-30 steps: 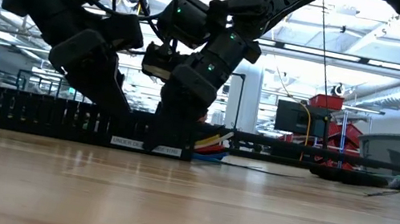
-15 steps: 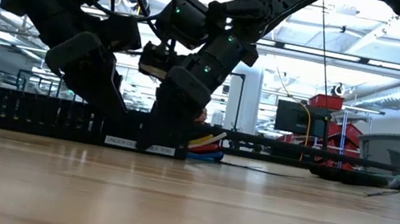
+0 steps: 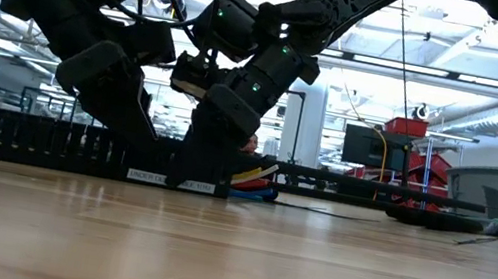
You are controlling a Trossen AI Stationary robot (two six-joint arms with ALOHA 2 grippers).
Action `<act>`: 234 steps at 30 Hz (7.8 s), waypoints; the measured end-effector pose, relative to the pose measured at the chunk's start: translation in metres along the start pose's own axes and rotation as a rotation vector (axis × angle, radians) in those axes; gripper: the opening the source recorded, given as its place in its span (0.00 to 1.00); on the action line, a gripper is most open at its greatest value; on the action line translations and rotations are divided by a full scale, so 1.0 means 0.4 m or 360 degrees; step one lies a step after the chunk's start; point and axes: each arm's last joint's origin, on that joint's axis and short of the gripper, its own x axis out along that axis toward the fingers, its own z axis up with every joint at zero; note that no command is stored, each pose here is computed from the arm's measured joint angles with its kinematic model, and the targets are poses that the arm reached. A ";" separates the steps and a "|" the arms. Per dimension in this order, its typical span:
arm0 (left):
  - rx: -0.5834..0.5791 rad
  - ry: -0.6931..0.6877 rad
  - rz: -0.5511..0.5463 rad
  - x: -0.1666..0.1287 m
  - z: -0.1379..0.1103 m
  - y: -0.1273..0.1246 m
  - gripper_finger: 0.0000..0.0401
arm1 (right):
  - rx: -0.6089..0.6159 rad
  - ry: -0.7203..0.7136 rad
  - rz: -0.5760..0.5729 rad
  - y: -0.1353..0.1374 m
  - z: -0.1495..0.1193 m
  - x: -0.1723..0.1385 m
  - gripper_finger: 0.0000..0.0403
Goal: Ziptie cables
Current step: Close the cable duct
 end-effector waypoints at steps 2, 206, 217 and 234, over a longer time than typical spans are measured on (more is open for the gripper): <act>0.0000 0.0001 0.0000 0.000 0.000 0.000 0.60 | 0.0001 0.0006 0.0000 0.000 -0.001 0.000 0.64; 0.0075 0.0198 0.0068 -0.026 0.006 -0.009 0.50 | 0.0129 0.0148 -0.0009 -0.038 0.040 -0.114 0.76; 0.0076 0.0200 0.0069 -0.026 0.005 -0.009 0.50 | 0.0111 0.0153 0.0028 -0.037 0.038 -0.114 0.73; 0.0075 0.0201 0.0069 -0.026 0.005 -0.009 0.50 | 0.0090 0.0151 0.0037 -0.037 0.038 -0.114 0.61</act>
